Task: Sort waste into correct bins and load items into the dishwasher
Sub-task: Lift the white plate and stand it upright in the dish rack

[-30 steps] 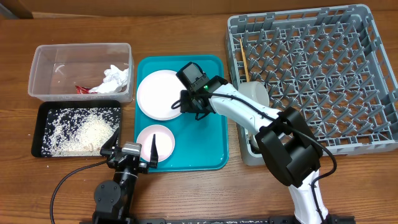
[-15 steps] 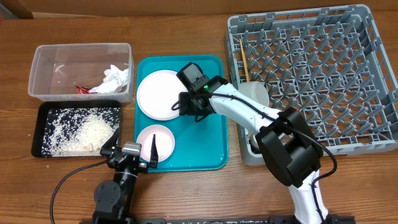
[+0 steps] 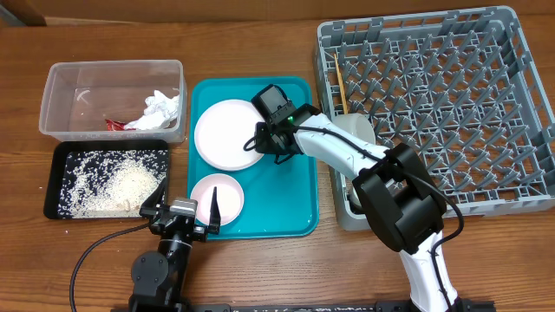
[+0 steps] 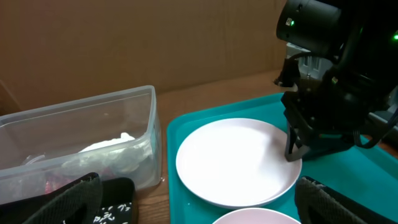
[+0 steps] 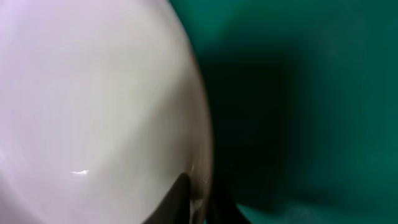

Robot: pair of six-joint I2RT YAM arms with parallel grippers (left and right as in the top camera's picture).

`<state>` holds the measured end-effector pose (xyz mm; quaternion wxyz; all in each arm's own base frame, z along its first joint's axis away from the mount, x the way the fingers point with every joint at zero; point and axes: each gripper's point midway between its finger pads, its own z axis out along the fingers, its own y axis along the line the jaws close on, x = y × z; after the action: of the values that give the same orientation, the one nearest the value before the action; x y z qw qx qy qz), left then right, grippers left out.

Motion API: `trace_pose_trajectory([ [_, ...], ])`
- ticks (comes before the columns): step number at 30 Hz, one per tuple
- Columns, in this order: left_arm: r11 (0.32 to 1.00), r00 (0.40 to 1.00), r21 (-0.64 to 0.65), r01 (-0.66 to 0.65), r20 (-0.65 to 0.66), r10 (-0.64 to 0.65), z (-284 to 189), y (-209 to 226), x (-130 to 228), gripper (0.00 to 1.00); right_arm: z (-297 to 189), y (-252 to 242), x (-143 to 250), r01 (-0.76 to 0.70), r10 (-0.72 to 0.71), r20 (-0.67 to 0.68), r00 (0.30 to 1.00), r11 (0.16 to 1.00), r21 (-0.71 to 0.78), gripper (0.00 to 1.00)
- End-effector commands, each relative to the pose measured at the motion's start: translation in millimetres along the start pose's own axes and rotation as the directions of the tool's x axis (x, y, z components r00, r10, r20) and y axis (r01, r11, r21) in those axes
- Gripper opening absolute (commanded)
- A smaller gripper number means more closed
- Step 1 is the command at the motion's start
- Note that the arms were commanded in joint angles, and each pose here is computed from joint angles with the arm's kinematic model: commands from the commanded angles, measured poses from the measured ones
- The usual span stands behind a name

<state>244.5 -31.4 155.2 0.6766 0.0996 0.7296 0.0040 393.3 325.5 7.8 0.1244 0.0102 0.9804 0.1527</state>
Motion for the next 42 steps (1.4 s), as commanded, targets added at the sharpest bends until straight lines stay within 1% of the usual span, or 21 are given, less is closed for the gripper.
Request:
trace_pose_trajectory([
  [1,1.000,1.000,-0.014,-0.018,0.004,0.018,0,3,0,1.00,4,-9,0,-0.010,0.010,-0.006,1.000,0.999,0.031,0.04],
  [4,1.000,1.000,-0.014,-0.018,0.004,0.018,0,3,0,1.00,-17,-4,-15,-0.015,0.015,0.035,0.999,1.000,0.011,0.04],
  [6,1.000,1.000,-0.014,-0.018,0.004,0.018,0,3,0,1.00,-39,-4,-31,-0.026,0.025,0.086,0.996,1.000,0.008,0.04],
  [10,1.000,1.000,-0.014,-0.018,0.004,0.018,0,3,0,1.00,-106,-14,-69,-0.055,0.043,0.251,0.967,0.998,0.040,0.04],
  [14,1.000,1.000,-0.014,-0.018,0.004,0.018,0,3,0,1.00,-182,-35,-94,-0.093,0.039,0.424,0.905,0.990,0.108,0.04],
  [19,1.000,1.000,-0.014,-0.018,0.004,0.018,0,3,0,1.00,-277,-84,-105,-0.175,-0.003,0.587,0.809,0.953,0.246,0.04],
  [21,1.000,1.000,-0.014,-0.018,0.004,0.018,0,3,0,1.00,-311,-106,-106,-0.209,-0.048,0.635,0.771,0.923,0.324,0.04],
  [24,1.000,1.000,-0.014,-0.018,0.004,0.018,0,3,0,1.00,-350,-138,-107,-0.279,-0.121,0.684,0.720,0.851,0.444,0.04],
  [26,1.000,1.000,-0.014,-0.018,0.004,0.018,0,3,0,1.00,-362,-152,-110,-0.284,-0.191,0.673,0.715,0.800,0.529,0.04],
  [29,1.000,1.000,-0.014,-0.018,0.004,0.018,0,3,0,1.00,-361,-162,-118,-0.230,-0.297,0.607,0.738,0.734,0.639,0.04],
  [31,1.000,1.000,-0.014,-0.018,0.004,0.018,0,3,0,1.00,-362,-168,-124,-0.232,-0.352,0.577,0.737,0.670,0.705,0.04],
  [32,1.000,1.000,-0.014,-0.018,0.004,0.018,0,3,0,1.00,-364,-173,-127,-0.252,-0.373,0.569,0.733,0.628,0.737,0.04],
  [34,1.000,1.000,-0.014,-0.018,0.004,0.018,0,3,0,1.00,-374,-186,-131,-0.344,-0.394,0.576,0.716,0.520,0.782,0.04],
  [36,1.000,1.000,-0.014,-0.018,0.004,0.018,0,3,0,1.00,-381,-197,-133,-0.404,-0.404,0.576,0.711,0.436,0.804,0.04],
  [38,1.000,1.000,-0.014,-0.018,0.004,0.018,0,3,0,1.00,-376,-206,-136,-0.396,-0.405,0.548,0.732,0.401,0.826,0.04],
  [42,1.000,1.000,-0.014,-0.018,0.004,0.018,0,3,0,1.00,-347,-226,-141,-0.331,-0.374,0.485,0.791,0.405,0.852,0.04],
])
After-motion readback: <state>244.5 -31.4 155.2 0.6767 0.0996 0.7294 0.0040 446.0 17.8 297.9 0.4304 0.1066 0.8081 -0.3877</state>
